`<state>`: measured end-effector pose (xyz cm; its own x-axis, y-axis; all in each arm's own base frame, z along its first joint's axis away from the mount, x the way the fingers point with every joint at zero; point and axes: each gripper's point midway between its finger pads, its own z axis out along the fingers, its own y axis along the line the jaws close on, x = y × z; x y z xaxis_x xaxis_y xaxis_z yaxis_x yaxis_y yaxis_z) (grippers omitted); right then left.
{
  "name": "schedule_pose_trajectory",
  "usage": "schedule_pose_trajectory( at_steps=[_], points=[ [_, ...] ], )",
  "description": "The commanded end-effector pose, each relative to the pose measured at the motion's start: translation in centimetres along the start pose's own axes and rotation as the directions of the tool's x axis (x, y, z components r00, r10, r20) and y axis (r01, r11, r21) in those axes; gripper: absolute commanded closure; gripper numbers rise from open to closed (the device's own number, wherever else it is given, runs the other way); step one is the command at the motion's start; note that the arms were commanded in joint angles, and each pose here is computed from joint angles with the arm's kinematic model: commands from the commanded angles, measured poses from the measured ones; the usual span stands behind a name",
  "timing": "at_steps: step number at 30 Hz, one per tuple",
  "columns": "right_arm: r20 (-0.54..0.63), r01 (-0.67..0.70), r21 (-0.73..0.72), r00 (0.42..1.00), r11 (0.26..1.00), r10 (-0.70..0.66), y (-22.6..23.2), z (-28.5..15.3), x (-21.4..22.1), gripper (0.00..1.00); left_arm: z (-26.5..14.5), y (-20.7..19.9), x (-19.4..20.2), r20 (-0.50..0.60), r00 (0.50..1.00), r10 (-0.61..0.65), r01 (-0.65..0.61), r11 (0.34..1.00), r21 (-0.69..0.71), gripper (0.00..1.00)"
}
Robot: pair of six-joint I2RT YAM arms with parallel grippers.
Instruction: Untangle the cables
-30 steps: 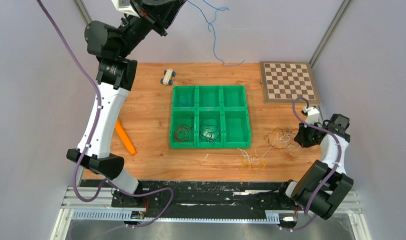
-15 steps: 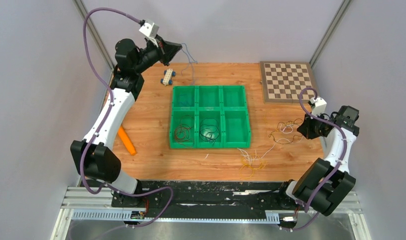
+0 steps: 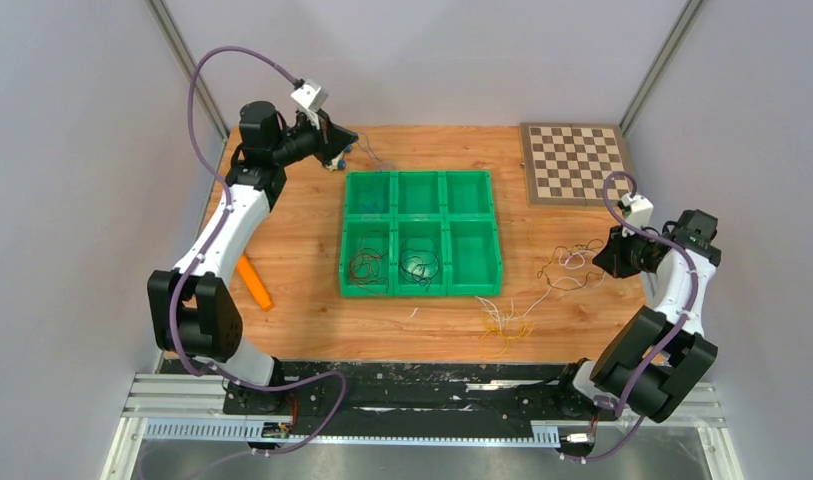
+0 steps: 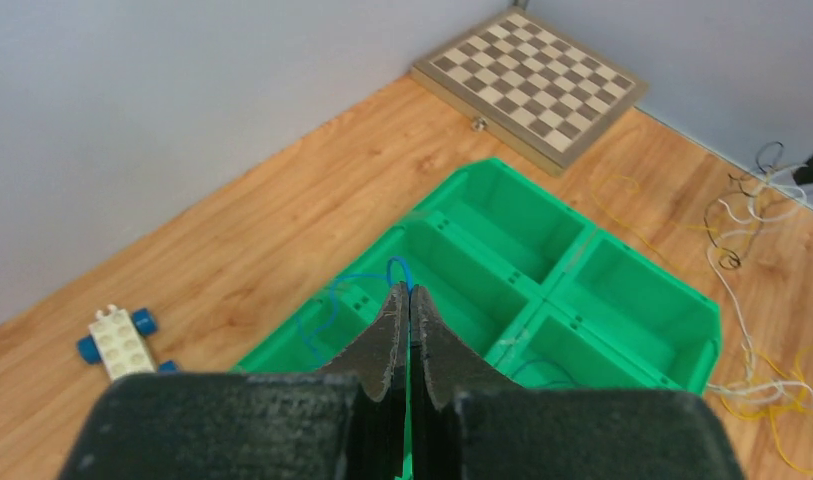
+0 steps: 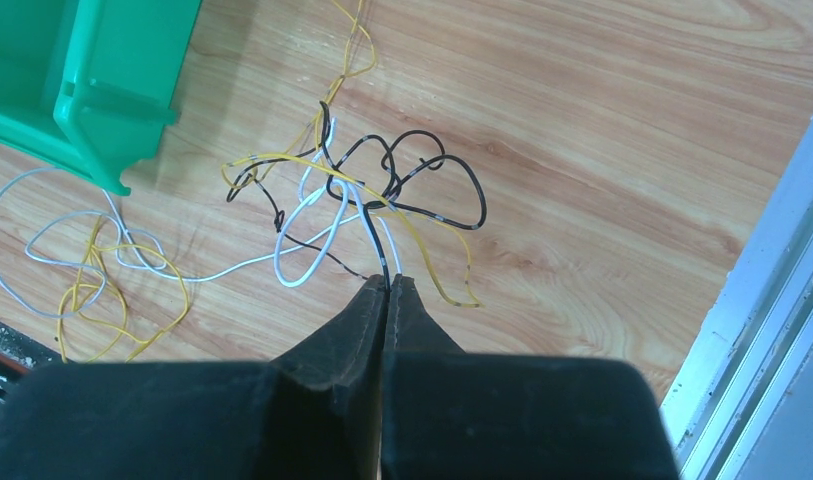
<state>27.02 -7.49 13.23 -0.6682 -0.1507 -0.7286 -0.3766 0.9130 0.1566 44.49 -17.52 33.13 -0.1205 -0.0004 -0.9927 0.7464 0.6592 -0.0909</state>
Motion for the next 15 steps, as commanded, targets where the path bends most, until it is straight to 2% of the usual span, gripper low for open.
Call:
schedule_pose_trajectory(
  at_steps=[1, 6, 10, 14, 15],
  points=[
    [0.037, 0.039, 0.008, 0.999, 0.999, -0.039, -0.6, -0.6, -1.7, 1.0, -0.8, -2.1, 2.2, -0.059, 0.998, 0.01, -0.003, 0.994, 0.107, 1.0],
    [0.037, 0.058, 0.015, 0.998, 0.998, -0.059, -0.5, -0.9, -1.8, 1.0, -3.1, -4.3, 4.6, -0.13, 0.991, -0.011, 0.029, 0.99, 0.136, 1.0],
    [0.044, 0.057, 0.007, 0.997, 0.998, -0.057, -0.1, -0.9, -1.8, 1.0, -4.2, -4.2, 6.9, -0.207, 0.976, -0.069, 0.085, 0.994, 0.071, 1.0],
    [0.05, 0.039, -0.005, 0.998, 0.999, -0.038, 0.0, -0.8, -1.9, 1.0, -3.4, 0.5, 8.1, -0.239, 0.961, -0.137, 0.099, 0.981, -0.165, 1.0],
    [0.05, 0.031, -0.007, 0.998, 0.999, -0.031, 0.0, -0.8, -2.0, 1.0, -3.1, 1.9, 7.3, -0.227, 0.964, -0.136, 0.083, 0.97, -0.227, 1.0]
  ],
)
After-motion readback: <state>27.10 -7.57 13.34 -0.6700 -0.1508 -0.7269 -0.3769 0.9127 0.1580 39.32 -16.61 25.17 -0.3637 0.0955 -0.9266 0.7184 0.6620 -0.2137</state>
